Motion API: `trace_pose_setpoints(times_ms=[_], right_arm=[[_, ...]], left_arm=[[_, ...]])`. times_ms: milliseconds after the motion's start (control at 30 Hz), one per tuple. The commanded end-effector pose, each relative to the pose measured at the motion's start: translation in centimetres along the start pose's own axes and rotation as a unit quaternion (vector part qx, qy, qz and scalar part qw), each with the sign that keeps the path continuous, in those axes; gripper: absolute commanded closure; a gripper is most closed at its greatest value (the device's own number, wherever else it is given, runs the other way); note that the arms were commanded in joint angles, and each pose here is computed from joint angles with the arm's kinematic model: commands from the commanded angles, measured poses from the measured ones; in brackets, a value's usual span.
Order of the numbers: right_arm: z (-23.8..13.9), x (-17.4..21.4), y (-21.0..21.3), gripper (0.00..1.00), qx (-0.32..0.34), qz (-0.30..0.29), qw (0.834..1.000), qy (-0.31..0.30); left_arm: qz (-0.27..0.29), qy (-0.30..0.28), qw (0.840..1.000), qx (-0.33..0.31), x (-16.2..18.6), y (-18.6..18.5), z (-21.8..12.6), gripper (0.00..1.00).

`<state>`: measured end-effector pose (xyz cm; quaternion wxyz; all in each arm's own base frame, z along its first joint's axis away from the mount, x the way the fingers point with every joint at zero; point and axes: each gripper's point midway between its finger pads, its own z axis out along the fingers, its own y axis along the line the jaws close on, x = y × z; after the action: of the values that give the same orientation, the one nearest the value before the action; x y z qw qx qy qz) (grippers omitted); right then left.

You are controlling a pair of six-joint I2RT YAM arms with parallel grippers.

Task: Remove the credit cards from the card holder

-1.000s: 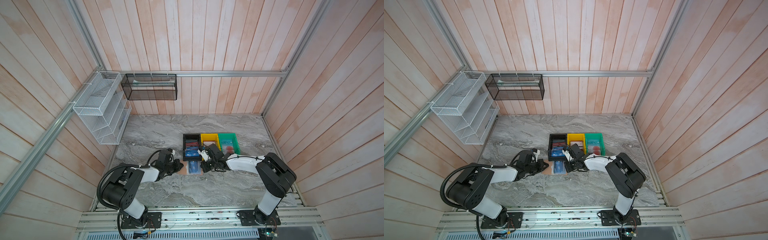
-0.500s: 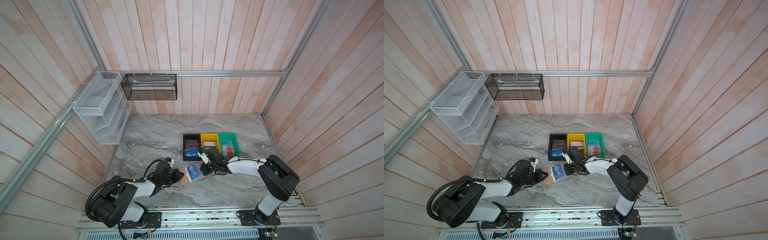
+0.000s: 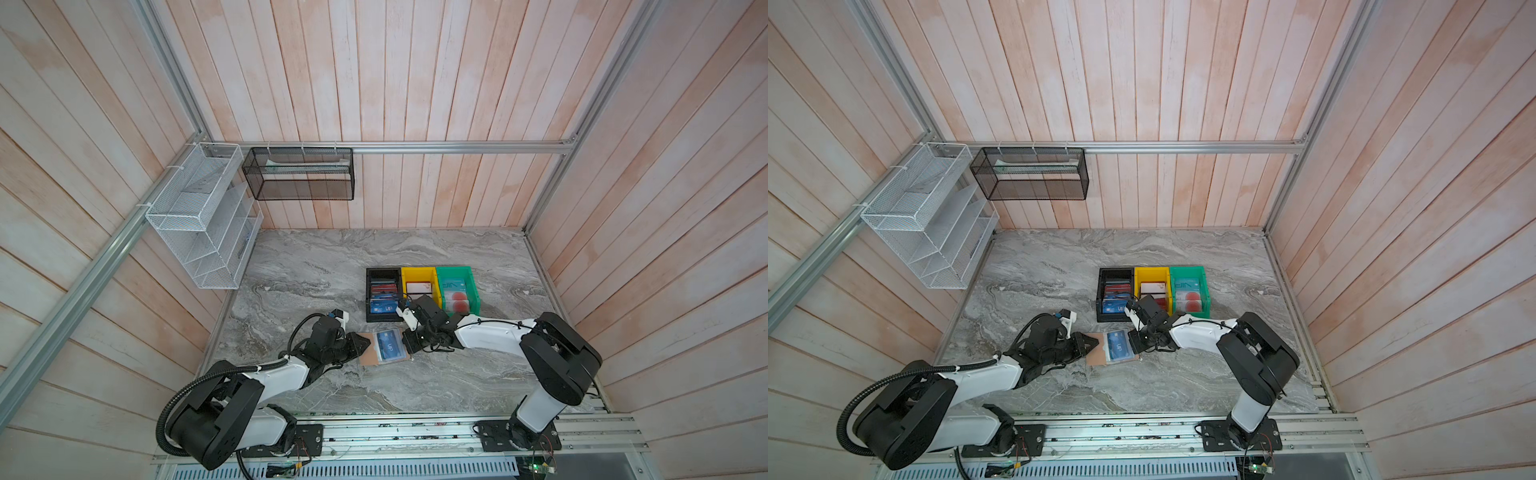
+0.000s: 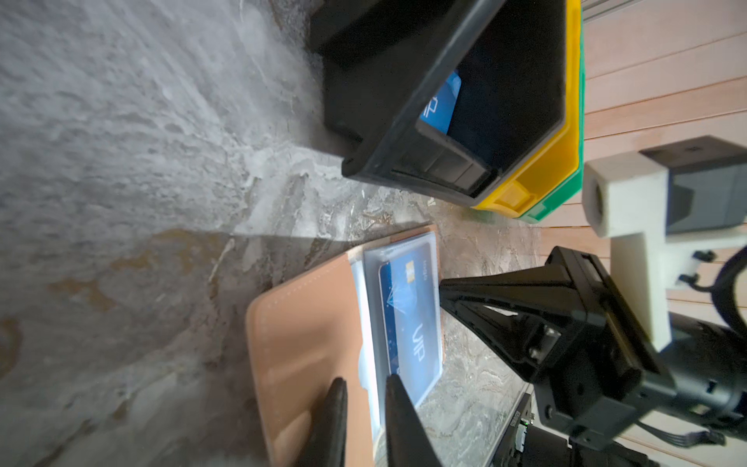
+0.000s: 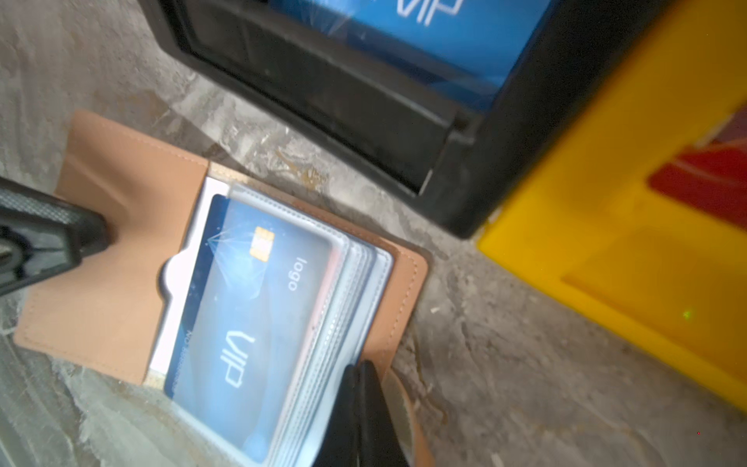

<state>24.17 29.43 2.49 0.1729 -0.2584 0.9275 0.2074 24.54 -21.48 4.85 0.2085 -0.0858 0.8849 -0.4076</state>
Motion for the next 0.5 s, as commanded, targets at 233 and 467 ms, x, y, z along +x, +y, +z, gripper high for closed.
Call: trace_pose_setpoints(times_ms=[233, 467], right_arm=[[-2.1, 0.8, 0.4, 0.94, 0.011, 0.01, 1.0, 0.018], [-2.3, 0.6, 1.7, 0.93, -0.012, 0.001, 1.0, 0.011]], left_arm=[[0.0, 0.009, 1.0, 0.014, 0.0, -0.9, 0.7, 0.79], [-0.003, 0.014, 1.0, 0.01, 0.4, -0.6, 1.1, 0.79]])
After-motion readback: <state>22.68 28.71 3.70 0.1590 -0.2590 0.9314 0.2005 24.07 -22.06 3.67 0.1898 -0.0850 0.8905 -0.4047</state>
